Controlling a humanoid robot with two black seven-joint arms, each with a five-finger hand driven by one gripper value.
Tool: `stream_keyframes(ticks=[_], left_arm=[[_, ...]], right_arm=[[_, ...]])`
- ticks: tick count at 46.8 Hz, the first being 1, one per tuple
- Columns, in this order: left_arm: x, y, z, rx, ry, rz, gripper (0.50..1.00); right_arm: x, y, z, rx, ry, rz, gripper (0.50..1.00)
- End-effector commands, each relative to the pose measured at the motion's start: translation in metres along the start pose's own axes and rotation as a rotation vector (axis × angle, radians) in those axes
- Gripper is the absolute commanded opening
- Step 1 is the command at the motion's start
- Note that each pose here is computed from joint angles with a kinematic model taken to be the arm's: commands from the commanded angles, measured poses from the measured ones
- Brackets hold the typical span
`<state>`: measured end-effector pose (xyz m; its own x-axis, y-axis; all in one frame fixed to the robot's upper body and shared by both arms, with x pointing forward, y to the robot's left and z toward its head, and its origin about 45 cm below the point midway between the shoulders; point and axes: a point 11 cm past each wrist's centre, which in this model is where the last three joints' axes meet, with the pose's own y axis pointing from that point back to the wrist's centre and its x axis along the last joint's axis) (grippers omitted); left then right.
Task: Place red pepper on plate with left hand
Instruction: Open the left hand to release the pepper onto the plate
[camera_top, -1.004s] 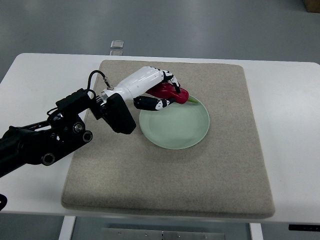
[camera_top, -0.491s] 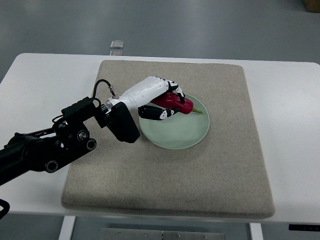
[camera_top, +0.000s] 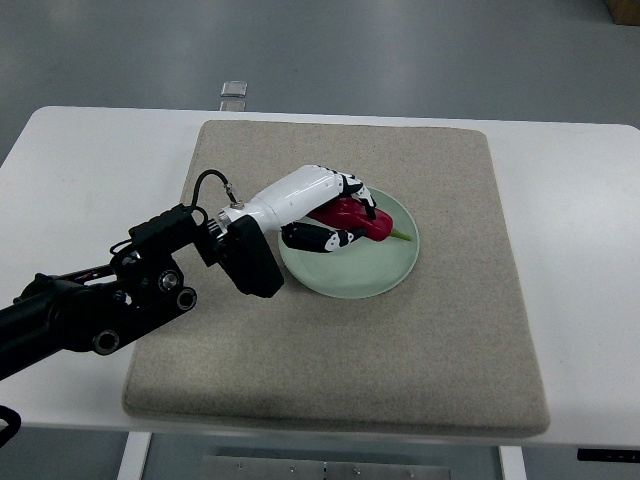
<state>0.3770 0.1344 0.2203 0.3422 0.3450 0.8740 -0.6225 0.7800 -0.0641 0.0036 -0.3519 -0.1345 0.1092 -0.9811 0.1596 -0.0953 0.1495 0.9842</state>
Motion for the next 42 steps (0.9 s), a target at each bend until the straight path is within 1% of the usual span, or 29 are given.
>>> stream_keyframes(ticks=[1,11,15,16,19,20,22,25,28,30,33,35,42], left_arm=[[0.0006,0.0000,-0.0001,0.001,-0.001,0.003,0.500],[0.0002,0.0001,-0.0001,0.007,0.028,0.019,0.500],[-0.0003,0.0000,0.0006,0.003,0.032,0.021,0.516],[-0.0001,0.0000,0.0010,0.000,0.032,0.022,0.540],[0.0005,0.0000,0.0018,-0.008,0.036,0.028,0.640],[0.0007,0.0000,0.0019,-0.009,0.037,0.030,0.662],[0.0011,0.0001,0.0020,-0.010,0.041,0.034,0.683],[0.0022,0.0001,0.0018,-0.008,0.045,0.044,0.741],[0.0034,0.0000,0.0021,-0.008,0.042,0.054,0.773],[0.0037,0.0000,0.0021,-0.008,0.043,0.056,0.780],[0.0037,0.0000,0.0021,-0.008,0.043,0.056,0.827],[0.0031,0.0004,0.0019,-0.007,0.044,0.056,0.844],[0.0052,-0.0001,0.0020,-0.005,0.047,0.067,0.851]], right_arm=[[-0.0001,0.0000,0.0000,0.000,-0.002,-0.001,0.928],[0.0000,0.0000,0.0000,0.000,0.000,0.001,0.928],[0.0000,0.0000,0.0000,0.000,0.000,0.001,0.928],[0.0000,0.0000,0.0000,0.000,0.000,0.001,0.928],[0.0000,0.0000,0.0000,0.000,0.000,0.001,0.928],[0.0000,0.0000,0.0000,0.000,0.000,0.001,0.928],[0.0000,0.0000,0.0000,0.000,0.000,0.001,0.928],[-0.0001,0.0000,0.0000,0.000,0.000,-0.001,0.928],[0.0000,0.0000,0.0000,0.000,-0.001,0.001,0.928],[0.0000,0.0000,0.0000,0.000,0.000,0.001,0.928],[0.0000,0.0000,0.0000,0.000,0.000,0.001,0.928],[-0.0001,0.0000,0.0000,0.000,0.000,-0.001,0.928],[0.0000,0.0000,0.0000,0.000,0.000,0.001,0.928]])
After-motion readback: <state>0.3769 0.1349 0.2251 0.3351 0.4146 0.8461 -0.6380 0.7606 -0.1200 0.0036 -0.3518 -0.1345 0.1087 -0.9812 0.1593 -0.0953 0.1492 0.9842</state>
